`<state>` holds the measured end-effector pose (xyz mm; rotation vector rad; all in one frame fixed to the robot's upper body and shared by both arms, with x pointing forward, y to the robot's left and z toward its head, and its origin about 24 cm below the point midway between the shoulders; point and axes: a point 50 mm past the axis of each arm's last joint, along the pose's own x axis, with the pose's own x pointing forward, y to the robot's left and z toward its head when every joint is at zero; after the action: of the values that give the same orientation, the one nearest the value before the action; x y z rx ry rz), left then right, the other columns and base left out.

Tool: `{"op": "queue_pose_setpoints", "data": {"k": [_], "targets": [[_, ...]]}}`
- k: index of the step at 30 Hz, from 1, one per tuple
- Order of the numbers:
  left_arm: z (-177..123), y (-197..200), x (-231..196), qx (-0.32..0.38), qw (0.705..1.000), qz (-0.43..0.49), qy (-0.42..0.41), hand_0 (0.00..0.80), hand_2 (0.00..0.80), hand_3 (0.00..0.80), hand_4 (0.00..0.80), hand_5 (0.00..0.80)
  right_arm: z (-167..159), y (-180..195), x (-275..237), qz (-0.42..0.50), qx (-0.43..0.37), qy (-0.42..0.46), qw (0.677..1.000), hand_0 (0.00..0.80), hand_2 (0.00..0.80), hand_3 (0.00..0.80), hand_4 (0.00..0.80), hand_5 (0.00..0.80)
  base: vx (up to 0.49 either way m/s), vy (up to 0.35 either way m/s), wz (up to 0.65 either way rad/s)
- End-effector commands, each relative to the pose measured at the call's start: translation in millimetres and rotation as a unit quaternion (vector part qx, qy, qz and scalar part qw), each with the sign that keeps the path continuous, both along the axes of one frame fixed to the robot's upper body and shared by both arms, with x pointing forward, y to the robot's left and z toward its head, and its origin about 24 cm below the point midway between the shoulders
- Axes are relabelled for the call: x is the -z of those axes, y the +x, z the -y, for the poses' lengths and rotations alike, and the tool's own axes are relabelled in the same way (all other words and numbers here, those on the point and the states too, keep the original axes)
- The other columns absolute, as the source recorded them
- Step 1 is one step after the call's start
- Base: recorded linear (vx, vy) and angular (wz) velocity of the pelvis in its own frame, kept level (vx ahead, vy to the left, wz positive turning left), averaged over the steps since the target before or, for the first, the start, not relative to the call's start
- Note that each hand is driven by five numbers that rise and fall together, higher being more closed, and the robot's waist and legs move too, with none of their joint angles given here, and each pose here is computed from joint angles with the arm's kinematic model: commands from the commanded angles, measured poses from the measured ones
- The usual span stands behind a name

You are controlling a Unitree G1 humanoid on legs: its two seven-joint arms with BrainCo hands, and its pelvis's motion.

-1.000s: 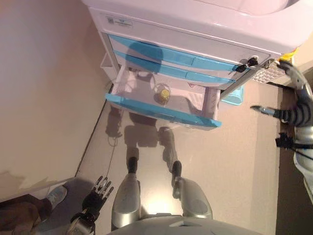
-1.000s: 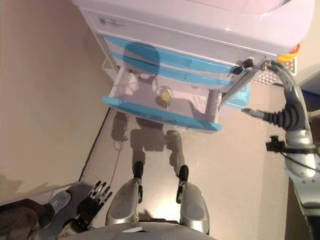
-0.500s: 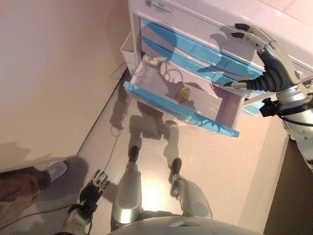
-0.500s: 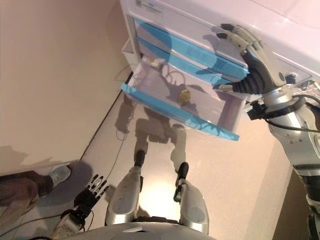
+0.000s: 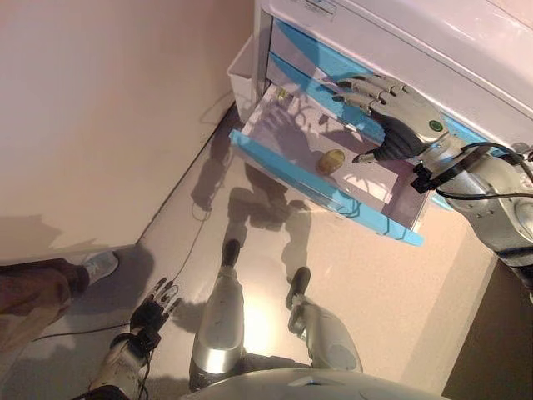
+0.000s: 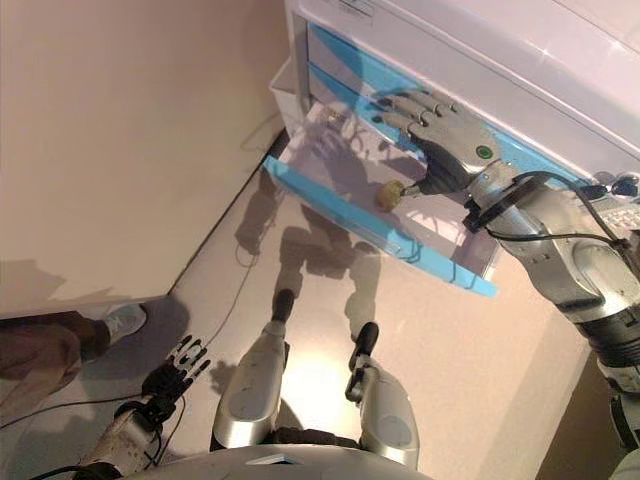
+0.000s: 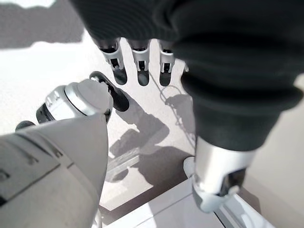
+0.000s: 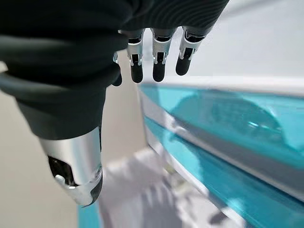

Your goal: Open the drawer and pick up the medicine

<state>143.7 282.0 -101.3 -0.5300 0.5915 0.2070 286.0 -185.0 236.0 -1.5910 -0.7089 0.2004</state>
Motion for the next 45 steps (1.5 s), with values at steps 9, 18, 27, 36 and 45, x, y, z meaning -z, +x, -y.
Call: {"op": "queue_pose_setpoints", "data": {"k": [9, 18, 27, 36, 45], "targets": [[-11, -2, -7, 0.019, 0.999, -0.004, 0.033, 0.000, 0.000, 0.000, 0.000, 0.000, 11, 12, 18, 0.022, 0.061, -0.147, 0.987, 0.000, 0.000, 0.000, 0.000, 0.000, -0.011, -0.011, 0.02], [-13, 2, -10, 0.020, 0.999, 0.001, 0.034, 0.000, 0.000, 0.000, 0.000, 0.000, 18, 21, 34, 0.014, 0.073, -0.168, 0.983, 0.000, 0.000, 0.000, 0.000, 0.000, 0.000, 0.000, 0.00], [-9, 7, -11, 0.027, 0.999, 0.004, 0.031, 0.000, 0.000, 0.000, 0.000, 0.000, 23, 28, 45, 0.029, 0.086, -0.176, 0.980, 0.000, 0.000, 0.000, 0.000, 0.000, -0.002, 0.003, 0.03], [-6, 7, -10, 0.031, 0.999, 0.004, 0.025, 0.000, 0.000, 0.000, 0.000, 0.000, 28, 36, 45, 0.051, 0.099, -0.155, 0.982, 0.000, 0.000, 0.000, 0.000, 0.000, 0.003, 0.004, 0.02], [-4, 7, -9, 0.033, 0.999, 0.004, 0.019, 0.000, 0.000, 0.000, 0.000, 0.000, 29, 45, 52, 0.059, 0.113, -0.162, 0.979, 0.000, 0.000, 0.000, 0.000, 0.000, 0.001, 0.001, 0.00]]}}
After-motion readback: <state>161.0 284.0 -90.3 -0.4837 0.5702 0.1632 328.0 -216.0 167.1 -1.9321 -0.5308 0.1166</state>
